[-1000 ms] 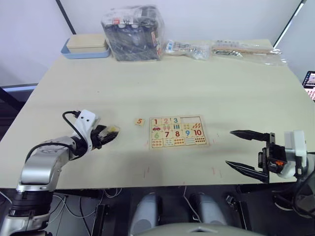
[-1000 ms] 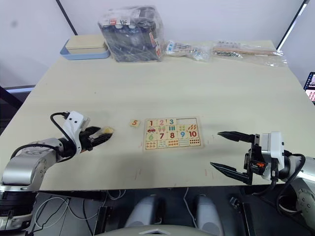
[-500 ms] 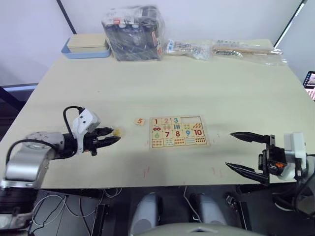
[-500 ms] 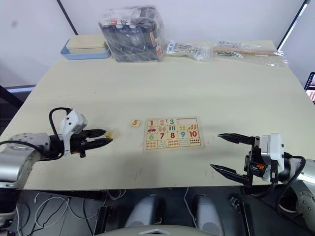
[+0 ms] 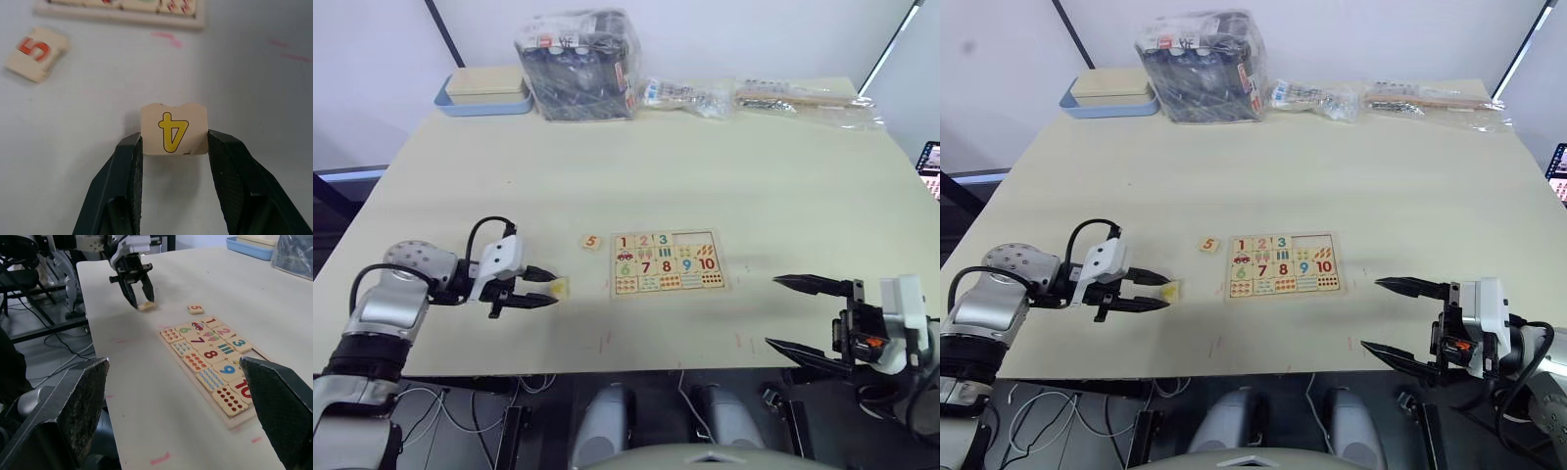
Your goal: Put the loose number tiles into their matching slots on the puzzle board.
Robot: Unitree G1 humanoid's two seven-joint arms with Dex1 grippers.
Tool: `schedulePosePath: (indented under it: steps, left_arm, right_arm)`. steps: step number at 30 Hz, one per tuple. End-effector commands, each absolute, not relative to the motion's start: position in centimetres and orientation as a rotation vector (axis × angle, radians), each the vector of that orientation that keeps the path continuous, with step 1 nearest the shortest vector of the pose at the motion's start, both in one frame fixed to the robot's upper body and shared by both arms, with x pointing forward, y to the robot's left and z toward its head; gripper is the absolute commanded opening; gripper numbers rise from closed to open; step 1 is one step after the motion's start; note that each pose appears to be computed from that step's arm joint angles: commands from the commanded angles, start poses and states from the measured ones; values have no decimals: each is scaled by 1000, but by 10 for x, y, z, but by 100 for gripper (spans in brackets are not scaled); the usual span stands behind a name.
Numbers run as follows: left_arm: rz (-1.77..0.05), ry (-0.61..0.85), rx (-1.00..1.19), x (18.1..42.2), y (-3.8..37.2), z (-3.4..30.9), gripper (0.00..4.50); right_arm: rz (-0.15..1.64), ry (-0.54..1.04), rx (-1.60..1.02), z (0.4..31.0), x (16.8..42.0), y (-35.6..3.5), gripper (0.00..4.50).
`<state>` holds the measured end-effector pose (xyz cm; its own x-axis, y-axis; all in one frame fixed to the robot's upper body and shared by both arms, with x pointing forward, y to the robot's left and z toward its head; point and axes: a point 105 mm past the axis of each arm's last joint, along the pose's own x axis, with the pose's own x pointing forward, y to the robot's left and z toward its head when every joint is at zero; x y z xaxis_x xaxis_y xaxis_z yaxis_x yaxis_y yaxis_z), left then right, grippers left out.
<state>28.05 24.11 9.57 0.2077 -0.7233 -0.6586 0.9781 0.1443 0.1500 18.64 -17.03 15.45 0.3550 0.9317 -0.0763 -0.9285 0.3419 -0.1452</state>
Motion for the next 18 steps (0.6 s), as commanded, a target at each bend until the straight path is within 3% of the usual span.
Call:
schedulePosePath:
  steps: [1, 4, 6, 11, 18]
  left_arm:
    - [-1318, 504, 687, 282, 243, 94, 149]
    - [-1328, 515, 669, 280, 243, 91, 149]
    - [-1333, 512, 660, 279, 242, 92, 252]
    - [-1302, 467, 647, 279, 242, 99, 445]
    - [-1238, 397, 552, 268, 252, 125, 445]
  right_arm:
    - [1213, -66, -217, 165, 182, -171, 450]
    - [1208, -66, -218, 164, 182, -171, 450]
    - [1206, -68, -220, 165, 182, -172, 450]
    - [1209, -70, -223, 165, 182, -173, 450]
    - [1226, -71, -233, 166, 184, -176, 450]
